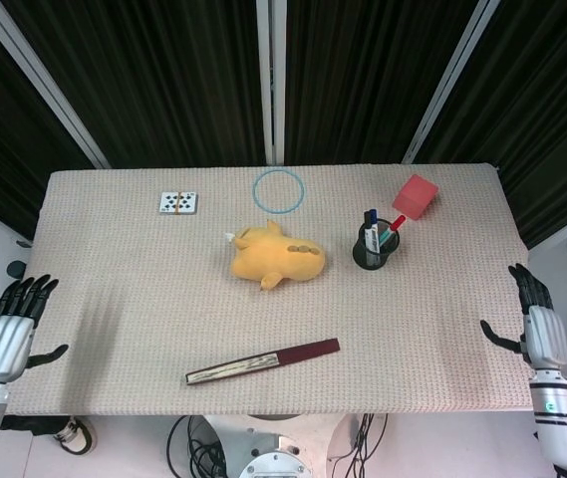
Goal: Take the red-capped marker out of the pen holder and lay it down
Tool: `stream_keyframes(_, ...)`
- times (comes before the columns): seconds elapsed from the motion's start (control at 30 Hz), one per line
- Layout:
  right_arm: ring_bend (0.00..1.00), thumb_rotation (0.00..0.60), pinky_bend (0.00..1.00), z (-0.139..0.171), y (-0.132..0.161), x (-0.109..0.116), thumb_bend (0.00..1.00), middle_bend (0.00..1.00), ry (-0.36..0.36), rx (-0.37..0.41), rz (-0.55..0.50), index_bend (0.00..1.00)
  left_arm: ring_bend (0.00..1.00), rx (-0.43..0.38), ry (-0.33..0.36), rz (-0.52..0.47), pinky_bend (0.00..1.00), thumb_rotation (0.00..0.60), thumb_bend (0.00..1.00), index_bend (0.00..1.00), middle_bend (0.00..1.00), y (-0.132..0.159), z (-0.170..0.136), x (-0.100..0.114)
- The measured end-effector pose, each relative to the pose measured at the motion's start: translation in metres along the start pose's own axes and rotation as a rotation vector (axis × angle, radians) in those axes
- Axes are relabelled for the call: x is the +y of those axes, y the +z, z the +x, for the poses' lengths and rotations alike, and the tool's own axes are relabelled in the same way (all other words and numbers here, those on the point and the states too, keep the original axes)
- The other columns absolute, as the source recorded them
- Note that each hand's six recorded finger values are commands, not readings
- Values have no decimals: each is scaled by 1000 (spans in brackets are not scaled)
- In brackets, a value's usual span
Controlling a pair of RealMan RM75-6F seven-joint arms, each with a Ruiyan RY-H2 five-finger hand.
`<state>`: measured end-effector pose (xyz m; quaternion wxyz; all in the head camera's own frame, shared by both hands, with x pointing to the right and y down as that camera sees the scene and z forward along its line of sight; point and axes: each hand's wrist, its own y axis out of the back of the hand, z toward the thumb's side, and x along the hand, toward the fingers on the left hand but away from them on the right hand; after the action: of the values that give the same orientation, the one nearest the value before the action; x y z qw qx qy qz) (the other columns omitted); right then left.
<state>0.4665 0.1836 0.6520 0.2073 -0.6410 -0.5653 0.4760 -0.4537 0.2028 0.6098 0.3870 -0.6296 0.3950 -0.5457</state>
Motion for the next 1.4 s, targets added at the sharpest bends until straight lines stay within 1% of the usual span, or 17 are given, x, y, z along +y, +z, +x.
stream_keyframes(0.17, 0, 600, 0, -54, 17, -19, 176, 0, 18, -3, -271, 0, 0, -1, -5, 3, 0, 600, 0, 60, 23, -2, 0, 1)
stream_keyframes(0.27, 0, 600, 0, -81, 31, -32, 176, 3, 48, -2, -406, 0, 0, 2, -6, 1, 0, 600, 0, 60, 23, -3, 0, 1)
stream_keyframes(0.37, 0, 600, 0, -106, 48, -48, 179, 13, 82, 7, -505, 0, 0, 7, -11, -2, 0, 600, 0, 60, 23, -5, 0, -1)
stream_keyframes(0.47, 0, 600, 0, -122, 57, -63, 229, 16, 126, -3, -554, 0, 0, 10, -17, -7, 0, 600, 0, 60, 23, -6, 0, -3)
stream_keyframes(0.57, 0, 600, 0, -130, 65, -77, 261, 17, 167, -17, -610, 0, 0, 9, -24, -5, 0, 600, 0, 60, 23, -7, 0, -5)
stream_keyframes(0.63, 0, 600, 0, -136, 67, -82, 272, 21, 175, -20, -615, 1, 0, 9, -27, -5, 0, 600, 0, 60, 23, -8, 0, -5)
stream_keyframes(0.7, 0, 600, 0, -142, 68, -88, 272, 26, 184, -28, -618, 17, 0, 10, -26, -4, 0, 600, 0, 60, 23, -9, 0, -5)
stream_keyframes(0.77, 0, 600, 0, -147, 72, -96, 265, 28, 204, -34, -644, 45, 0, 14, -26, -5, 0, 600, 0, 60, 23, -10, 0, -5)
stream_keyframes(1.0, 0, 600, 0, -152, 77, -117, 228, 31, 263, -59, -756, 182, 0, 21, -25, -1, 0, 600, 0, 61, 23, -13, -1, -6)
stream_keyframes(1.17, 0, 600, 0, -155, 81, -129, 208, 33, 313, -61, -792, 263, 0, 27, -29, 0, 0, 600, 0, 61, 23, -15, -1, -7)
stream_keyframes(1.27, 0, 600, 0, -157, 83, -134, 208, 36, 327, -56, -792, 289, 0, 31, -27, 1, 0, 600, 0, 61, 23, -16, -1, -7)
stream_keyframes(1.4, 0, 600, 0, -159, 86, -136, 208, 38, 333, -48, -793, 291, 0, 32, -30, 3, 0, 600, 0, 61, 23, -17, 0, -7)
